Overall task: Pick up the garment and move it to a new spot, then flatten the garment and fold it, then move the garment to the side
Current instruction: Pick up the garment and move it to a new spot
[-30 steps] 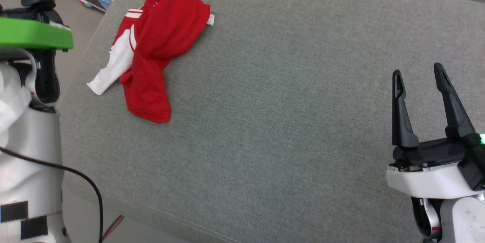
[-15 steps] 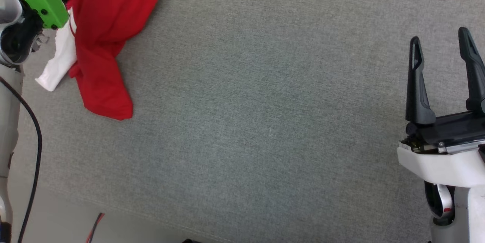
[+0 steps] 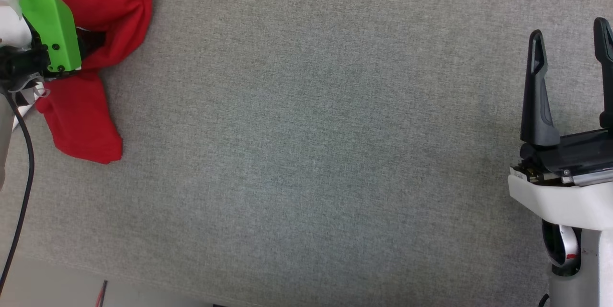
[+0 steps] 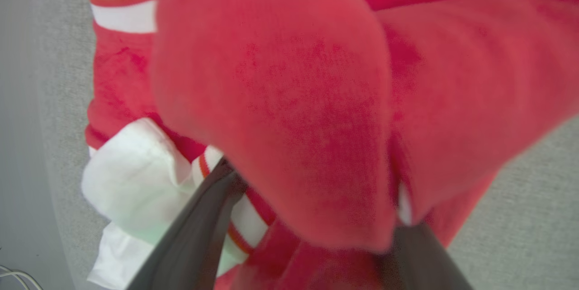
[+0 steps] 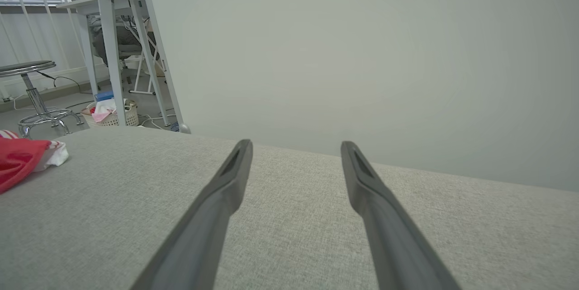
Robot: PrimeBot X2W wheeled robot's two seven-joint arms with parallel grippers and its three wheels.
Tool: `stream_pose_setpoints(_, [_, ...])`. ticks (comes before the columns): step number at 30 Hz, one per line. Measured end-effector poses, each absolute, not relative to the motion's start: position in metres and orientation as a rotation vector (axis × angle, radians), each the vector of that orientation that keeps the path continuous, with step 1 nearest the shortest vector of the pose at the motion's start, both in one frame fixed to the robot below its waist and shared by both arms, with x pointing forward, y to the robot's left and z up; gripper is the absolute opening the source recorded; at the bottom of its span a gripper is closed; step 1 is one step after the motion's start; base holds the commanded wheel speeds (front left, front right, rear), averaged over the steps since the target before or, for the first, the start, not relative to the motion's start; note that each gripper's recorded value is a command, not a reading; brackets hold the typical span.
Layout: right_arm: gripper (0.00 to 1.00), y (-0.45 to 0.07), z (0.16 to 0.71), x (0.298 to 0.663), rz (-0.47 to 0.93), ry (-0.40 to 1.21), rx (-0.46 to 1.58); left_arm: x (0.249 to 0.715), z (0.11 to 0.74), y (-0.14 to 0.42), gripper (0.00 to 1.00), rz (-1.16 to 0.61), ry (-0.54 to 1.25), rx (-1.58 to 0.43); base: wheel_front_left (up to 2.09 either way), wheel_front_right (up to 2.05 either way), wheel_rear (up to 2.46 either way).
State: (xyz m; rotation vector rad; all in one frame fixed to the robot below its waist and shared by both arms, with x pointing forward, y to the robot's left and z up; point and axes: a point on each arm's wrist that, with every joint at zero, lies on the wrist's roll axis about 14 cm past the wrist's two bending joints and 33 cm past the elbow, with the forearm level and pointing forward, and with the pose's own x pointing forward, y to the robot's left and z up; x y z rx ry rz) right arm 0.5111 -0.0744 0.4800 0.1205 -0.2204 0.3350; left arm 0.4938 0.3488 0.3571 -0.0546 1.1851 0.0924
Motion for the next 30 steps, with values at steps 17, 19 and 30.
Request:
stream_pose_setpoints(17, [1.00,-0.080,0.513,0.499,0.325,-0.267,0.119,0.527,0.422,0.333,0.00,-0.021,0.833,0.126,0.00,0.00,0.00])
stream_pose_setpoints(19, [1.00,-0.082,0.520,0.494,0.322,-0.276,0.129,0.535,0.450,0.330,0.00,-0.044,0.739,0.162,0.00,0.00,0.00])
stream_pose_setpoints(30, [1.00,-0.094,0.565,0.467,0.301,-0.346,0.151,0.548,0.585,0.252,0.00,-0.277,0.332,0.329,0.00,0.00,0.00])
